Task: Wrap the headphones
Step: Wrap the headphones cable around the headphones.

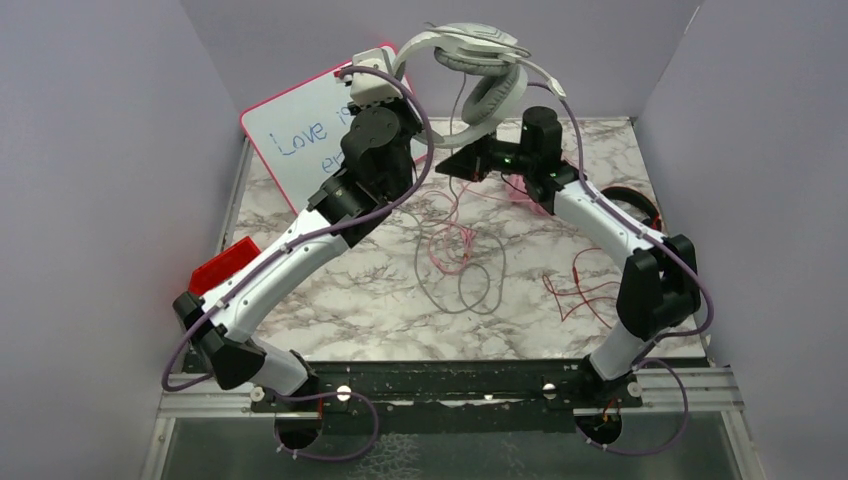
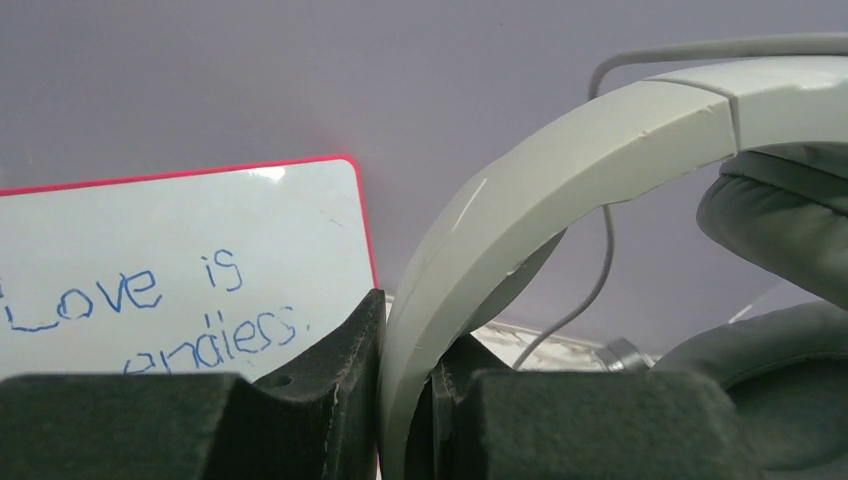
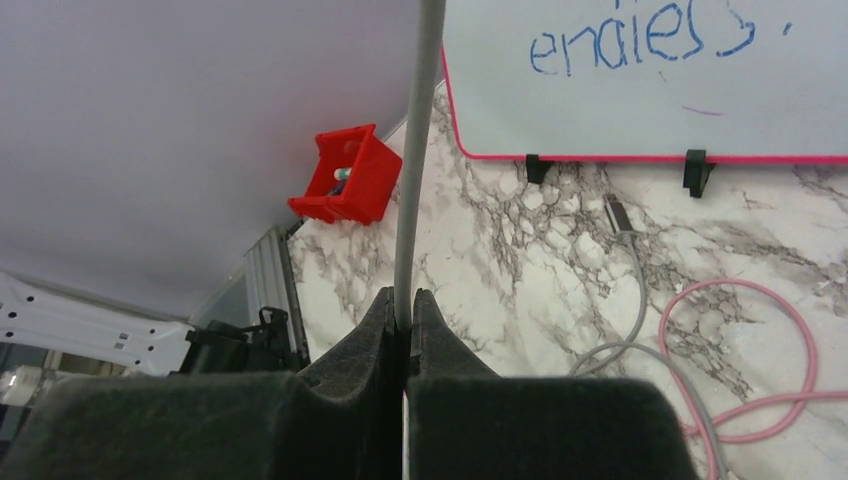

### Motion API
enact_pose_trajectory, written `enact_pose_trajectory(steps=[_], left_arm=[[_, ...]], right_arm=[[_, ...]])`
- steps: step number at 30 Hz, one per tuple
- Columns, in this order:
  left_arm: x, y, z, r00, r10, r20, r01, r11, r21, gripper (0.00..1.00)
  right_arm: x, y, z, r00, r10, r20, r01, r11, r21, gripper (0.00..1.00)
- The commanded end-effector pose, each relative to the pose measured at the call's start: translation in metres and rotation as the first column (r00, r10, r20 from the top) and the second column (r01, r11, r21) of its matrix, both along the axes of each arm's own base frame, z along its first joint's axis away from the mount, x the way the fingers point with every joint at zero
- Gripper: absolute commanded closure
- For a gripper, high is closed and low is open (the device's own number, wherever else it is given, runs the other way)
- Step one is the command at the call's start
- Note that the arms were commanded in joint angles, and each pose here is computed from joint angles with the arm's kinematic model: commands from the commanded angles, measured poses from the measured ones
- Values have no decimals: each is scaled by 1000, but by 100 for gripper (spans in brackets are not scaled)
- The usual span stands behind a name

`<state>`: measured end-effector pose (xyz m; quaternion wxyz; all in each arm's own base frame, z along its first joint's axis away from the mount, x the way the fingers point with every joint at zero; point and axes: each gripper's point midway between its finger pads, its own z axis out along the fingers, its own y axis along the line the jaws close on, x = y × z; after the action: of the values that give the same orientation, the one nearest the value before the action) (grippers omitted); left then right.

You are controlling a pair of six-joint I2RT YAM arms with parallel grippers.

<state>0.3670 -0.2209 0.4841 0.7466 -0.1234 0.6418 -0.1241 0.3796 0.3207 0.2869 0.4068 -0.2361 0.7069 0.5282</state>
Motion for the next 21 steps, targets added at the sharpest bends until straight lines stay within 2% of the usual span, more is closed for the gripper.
enact_pose_trajectory(steps=[1,8,15,21], left_arm=[[17,30,39,991,100,88,-81,977,-196,100],[48,36,47,989,118,93,-92,965,-248,100],[67,59,38,986,152,65,-142,981,-135,100],[77,69,18,995,99,-8,-99,994,-39,100]], right_arm=[[-26,-2,15,998,47,34,-48,998,31,100],[-34,-5,0,999,52,-3,-52,999,-3,100],[-42,-28,0,998,-54,44,58,993,-101,100],[-44,-51,3,985,-139,99,158,963,-217,100]])
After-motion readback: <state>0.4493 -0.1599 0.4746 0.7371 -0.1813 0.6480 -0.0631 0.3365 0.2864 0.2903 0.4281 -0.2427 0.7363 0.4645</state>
